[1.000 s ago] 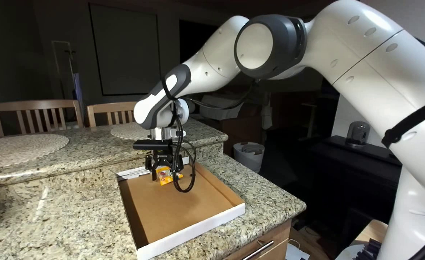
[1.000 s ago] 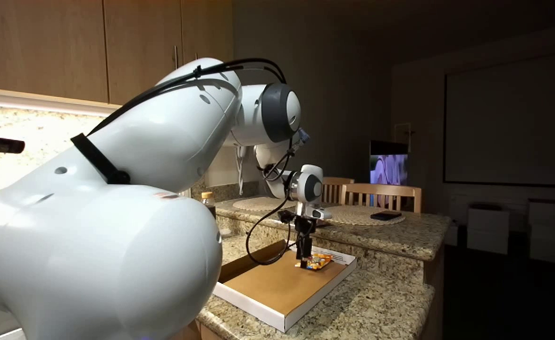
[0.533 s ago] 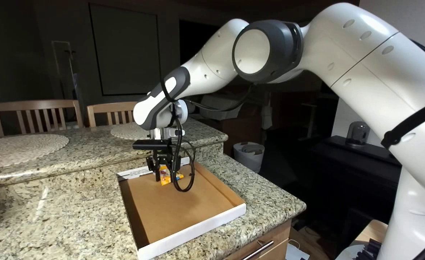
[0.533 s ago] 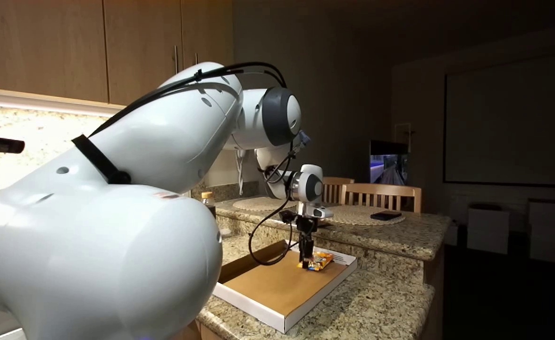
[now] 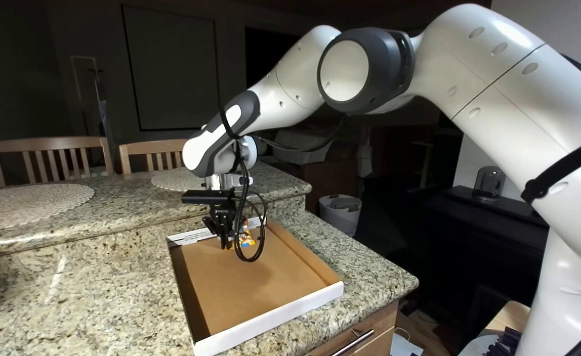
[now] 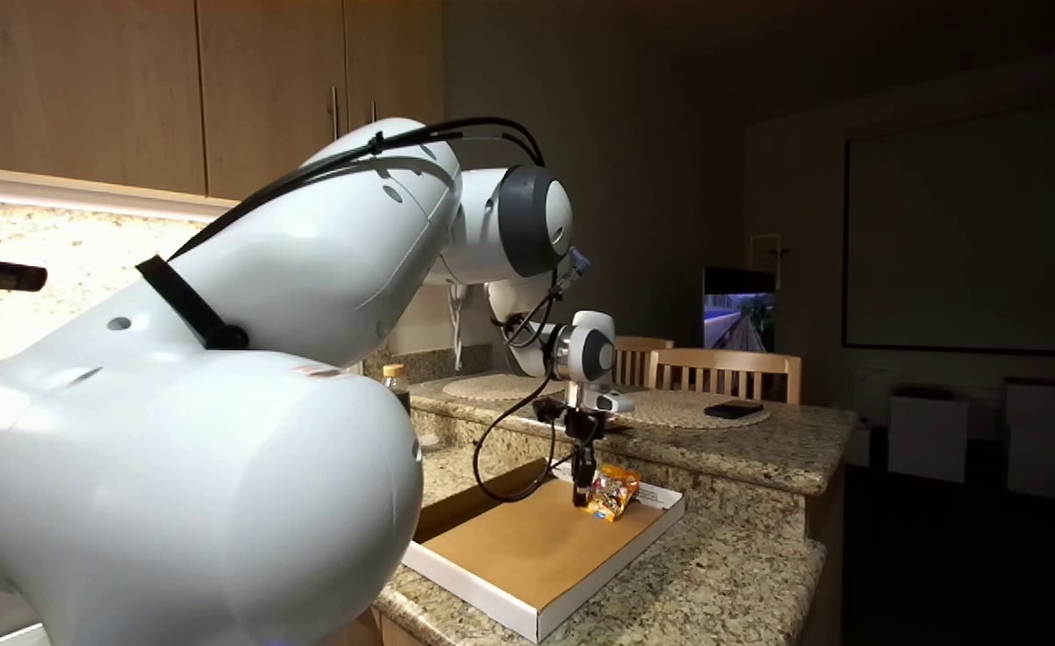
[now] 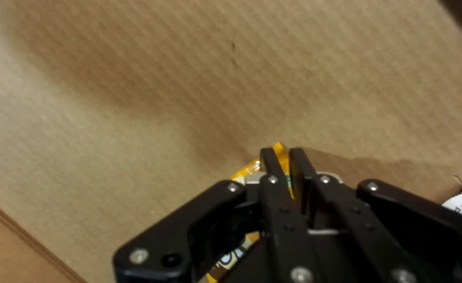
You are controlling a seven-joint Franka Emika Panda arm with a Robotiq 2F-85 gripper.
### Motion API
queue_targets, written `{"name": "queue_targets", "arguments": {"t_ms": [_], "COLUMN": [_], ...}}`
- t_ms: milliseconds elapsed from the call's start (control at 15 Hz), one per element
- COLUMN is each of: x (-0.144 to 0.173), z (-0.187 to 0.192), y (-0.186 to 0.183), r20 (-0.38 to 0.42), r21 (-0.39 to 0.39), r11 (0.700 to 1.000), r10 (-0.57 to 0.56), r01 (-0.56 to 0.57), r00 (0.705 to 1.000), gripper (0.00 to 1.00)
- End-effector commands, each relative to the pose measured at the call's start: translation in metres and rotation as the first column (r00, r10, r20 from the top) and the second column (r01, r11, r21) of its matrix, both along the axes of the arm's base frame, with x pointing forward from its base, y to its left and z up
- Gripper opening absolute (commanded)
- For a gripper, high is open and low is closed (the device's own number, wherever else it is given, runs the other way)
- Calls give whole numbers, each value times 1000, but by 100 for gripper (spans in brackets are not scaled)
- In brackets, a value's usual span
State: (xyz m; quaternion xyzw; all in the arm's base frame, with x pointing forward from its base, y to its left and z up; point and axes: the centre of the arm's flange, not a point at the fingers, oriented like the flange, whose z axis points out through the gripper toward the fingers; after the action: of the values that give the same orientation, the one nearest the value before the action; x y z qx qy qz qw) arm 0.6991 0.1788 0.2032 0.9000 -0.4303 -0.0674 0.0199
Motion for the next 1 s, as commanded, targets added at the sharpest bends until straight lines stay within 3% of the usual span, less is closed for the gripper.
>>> {"name": "queue_targets", "arguments": {"t_ms": [0, 400, 933], "x": [-1, -7, -55], "z": [-4, 5, 53], "y": [-6, -11, -19], "r20": [-15, -5, 20], "r21": [-20, -3, 40], "r11": [999, 999, 998], "r10": [-36, -46, -39], "r01": [36, 46, 38], "r00": [999, 999, 999], "gripper": [1, 5, 6]}}
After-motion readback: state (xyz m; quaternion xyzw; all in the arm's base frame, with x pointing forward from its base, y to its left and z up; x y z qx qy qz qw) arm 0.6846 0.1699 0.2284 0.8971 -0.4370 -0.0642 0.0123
